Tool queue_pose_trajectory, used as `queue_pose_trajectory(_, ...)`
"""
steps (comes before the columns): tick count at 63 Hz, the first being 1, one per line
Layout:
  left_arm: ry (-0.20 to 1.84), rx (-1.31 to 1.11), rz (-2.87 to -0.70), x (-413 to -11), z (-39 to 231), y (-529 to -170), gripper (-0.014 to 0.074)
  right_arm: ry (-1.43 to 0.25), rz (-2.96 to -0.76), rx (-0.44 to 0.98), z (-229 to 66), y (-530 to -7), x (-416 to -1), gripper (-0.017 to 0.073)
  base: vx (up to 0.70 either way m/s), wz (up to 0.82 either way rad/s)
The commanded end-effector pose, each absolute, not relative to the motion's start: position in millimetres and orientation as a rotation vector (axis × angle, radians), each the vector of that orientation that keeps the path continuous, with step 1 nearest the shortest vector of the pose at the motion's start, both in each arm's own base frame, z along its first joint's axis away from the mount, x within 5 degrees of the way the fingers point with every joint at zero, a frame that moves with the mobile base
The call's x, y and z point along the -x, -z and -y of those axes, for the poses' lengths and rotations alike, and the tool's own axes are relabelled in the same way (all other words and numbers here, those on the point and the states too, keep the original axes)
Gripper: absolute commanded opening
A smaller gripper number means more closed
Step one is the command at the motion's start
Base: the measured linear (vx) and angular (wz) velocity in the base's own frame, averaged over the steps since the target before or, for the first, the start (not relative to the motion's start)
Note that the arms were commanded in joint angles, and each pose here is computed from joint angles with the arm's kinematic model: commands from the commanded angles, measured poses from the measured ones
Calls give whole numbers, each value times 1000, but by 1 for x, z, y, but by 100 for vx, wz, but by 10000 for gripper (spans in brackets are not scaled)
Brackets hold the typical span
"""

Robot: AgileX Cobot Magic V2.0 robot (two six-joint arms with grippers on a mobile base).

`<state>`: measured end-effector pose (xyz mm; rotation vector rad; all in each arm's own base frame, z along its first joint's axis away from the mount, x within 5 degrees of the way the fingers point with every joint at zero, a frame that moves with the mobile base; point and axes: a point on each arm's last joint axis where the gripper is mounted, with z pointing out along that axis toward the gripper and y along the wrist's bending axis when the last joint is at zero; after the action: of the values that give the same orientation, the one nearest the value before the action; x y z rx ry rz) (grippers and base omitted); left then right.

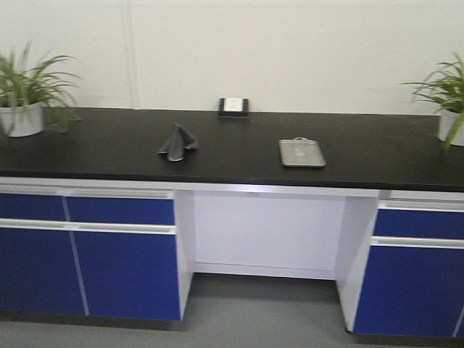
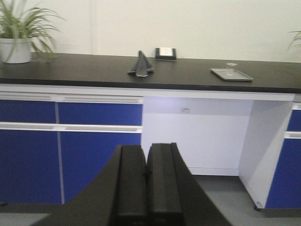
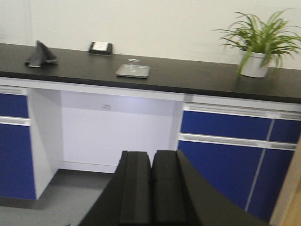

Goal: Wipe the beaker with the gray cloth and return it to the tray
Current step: 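Drive the base to the counter with the gray cloth and tray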

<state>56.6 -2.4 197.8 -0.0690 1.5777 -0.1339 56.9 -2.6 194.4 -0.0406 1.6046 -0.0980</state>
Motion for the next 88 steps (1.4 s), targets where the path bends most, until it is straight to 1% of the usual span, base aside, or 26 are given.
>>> queue_pose_trajectory(1, 142, 79, -1514, -57, 2, -195, -6, 104, -1522, 56, 2, -200, -56, -10, 16, -40)
queue_pose_trajectory(30, 142, 79, -1514, -57, 2, -195, -6, 104, -1522, 56, 2, -200, -56, -10, 19, -22)
queue_pose_trajectory(55, 142, 79, -1514, -57, 2, -195, -6, 104, -1522, 56, 2, -200, -56, -10, 30, 12)
queue_pose_trajectory(88, 142, 79, -1514, -57, 2, -195, -6, 104, -1522, 56, 2, -200, -56, -10, 39, 6)
